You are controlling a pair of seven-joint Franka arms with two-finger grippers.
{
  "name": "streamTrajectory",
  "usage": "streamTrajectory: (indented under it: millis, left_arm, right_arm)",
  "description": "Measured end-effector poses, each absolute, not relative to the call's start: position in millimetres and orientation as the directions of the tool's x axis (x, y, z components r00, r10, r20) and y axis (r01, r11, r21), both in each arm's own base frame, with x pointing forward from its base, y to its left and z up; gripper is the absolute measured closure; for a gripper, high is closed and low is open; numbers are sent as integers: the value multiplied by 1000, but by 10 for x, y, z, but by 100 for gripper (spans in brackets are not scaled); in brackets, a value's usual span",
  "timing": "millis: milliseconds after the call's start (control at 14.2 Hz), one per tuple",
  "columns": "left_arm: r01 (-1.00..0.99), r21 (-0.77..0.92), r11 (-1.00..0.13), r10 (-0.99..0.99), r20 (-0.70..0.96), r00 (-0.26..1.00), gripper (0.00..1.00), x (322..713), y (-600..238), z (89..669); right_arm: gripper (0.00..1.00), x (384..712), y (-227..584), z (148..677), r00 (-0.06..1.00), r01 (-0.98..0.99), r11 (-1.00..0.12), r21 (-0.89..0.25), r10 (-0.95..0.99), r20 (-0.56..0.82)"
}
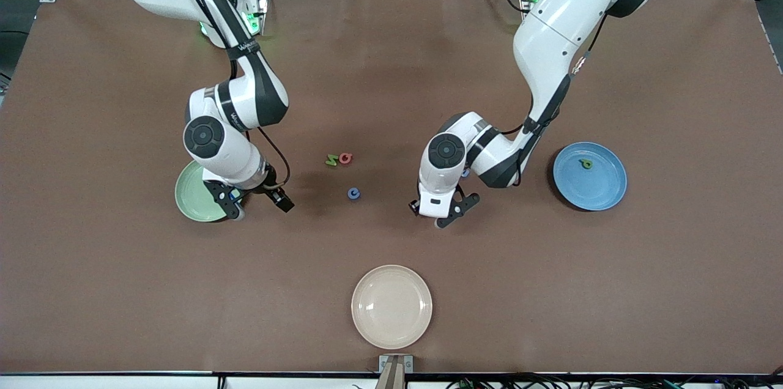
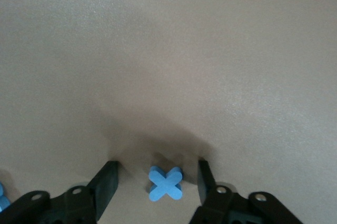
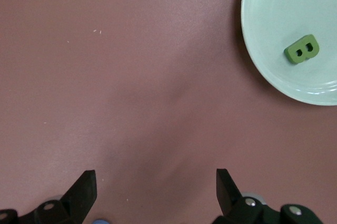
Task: Sort upper and lower case letters into plates
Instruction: 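Grasp the blue x with the left gripper while the right gripper reaches the c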
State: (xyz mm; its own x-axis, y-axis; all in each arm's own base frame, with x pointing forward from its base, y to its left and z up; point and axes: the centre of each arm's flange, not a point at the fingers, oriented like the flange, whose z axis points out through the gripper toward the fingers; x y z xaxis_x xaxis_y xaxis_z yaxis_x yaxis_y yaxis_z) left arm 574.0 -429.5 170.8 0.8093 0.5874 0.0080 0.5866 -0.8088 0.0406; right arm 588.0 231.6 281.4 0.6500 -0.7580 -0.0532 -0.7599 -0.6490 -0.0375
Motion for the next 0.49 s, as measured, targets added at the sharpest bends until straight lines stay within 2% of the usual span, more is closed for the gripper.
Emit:
streamTrajectory:
  millis: [282, 352, 422, 493]
  left_arm:
    - [586, 41, -809, 587, 8, 810, 38, 5742, -4299, 1715]
    - [586, 43, -809, 586, 9, 810, 46, 5747, -4306, 1727]
    - [585, 43, -810, 586, 9, 810, 46, 5747, -4309, 1730]
    - [585, 43, -810, 586, 9, 810, 51, 5749, -4311, 1736]
  right_arm:
    - [0, 5840, 2453, 2833, 585, -811, -584, -37, -809, -56]
    - [0, 5803, 2550, 2838, 566, -824, -565, -36, -822, -57]
    - [0, 5746, 2676, 2839, 546, -838, -545, -33, -836, -58]
    - [0, 5673, 2823, 2834, 526, -850, -526, -27, -848, -58]
